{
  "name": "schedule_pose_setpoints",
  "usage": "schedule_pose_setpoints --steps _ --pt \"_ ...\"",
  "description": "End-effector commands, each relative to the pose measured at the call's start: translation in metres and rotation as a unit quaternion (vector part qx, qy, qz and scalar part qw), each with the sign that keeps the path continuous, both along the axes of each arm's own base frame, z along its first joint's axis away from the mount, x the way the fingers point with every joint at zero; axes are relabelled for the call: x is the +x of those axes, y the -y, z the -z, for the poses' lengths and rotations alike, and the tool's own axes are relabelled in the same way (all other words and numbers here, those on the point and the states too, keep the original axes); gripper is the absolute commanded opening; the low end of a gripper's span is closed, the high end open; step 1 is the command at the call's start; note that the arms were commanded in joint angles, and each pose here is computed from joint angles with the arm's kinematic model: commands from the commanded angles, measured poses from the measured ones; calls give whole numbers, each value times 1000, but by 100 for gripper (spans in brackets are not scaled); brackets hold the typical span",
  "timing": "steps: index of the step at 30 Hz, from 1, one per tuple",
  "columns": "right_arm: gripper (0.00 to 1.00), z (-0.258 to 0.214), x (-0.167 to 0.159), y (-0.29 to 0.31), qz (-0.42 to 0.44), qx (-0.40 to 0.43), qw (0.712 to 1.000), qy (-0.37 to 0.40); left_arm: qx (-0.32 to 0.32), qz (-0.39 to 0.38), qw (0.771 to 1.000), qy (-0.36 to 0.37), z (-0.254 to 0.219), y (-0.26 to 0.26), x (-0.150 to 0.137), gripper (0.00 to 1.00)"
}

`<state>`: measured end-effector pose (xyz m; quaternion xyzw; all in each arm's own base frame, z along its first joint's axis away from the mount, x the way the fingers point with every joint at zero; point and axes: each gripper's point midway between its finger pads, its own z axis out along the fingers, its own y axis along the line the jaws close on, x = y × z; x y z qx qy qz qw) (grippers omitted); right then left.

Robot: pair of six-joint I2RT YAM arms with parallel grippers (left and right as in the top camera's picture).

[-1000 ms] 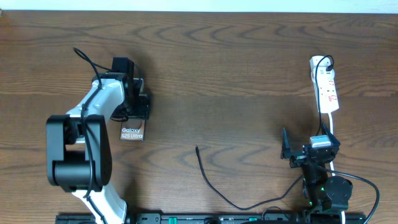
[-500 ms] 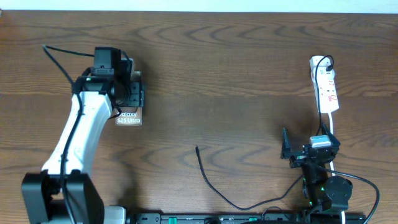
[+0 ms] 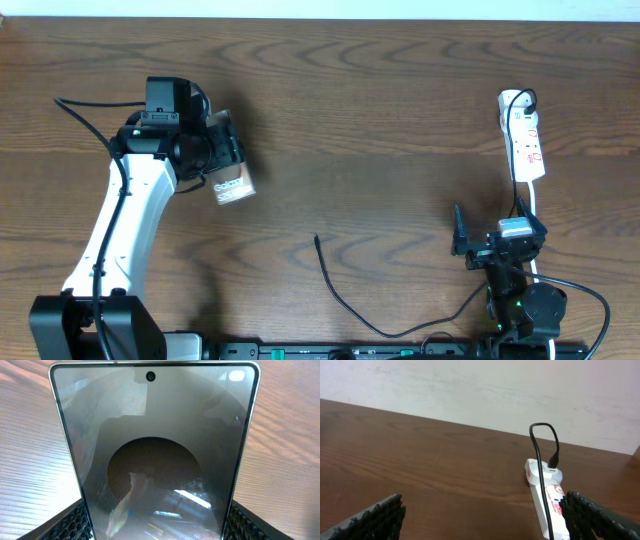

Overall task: Plug charger to phone and switch on socket
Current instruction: 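Lift the phone with the left gripper and tilt it upright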

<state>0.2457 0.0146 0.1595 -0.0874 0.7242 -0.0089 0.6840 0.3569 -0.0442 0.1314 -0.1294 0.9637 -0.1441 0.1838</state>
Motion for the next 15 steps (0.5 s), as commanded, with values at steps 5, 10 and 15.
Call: schedule_pose_setpoints --steps 5,10,15 --pt "99 0 0 -1 -1 -6 1000 1 -212 -11 977 -3 -43 40 0 7" --pt "99 0 0 -1 -1 -6 1000 1 -330 -50 942 -27 -66 39 -2 7" --pt "99 0 0 -1 -1 -6 1000 1 -414 -144 896 -77 -79 23 -1 7"
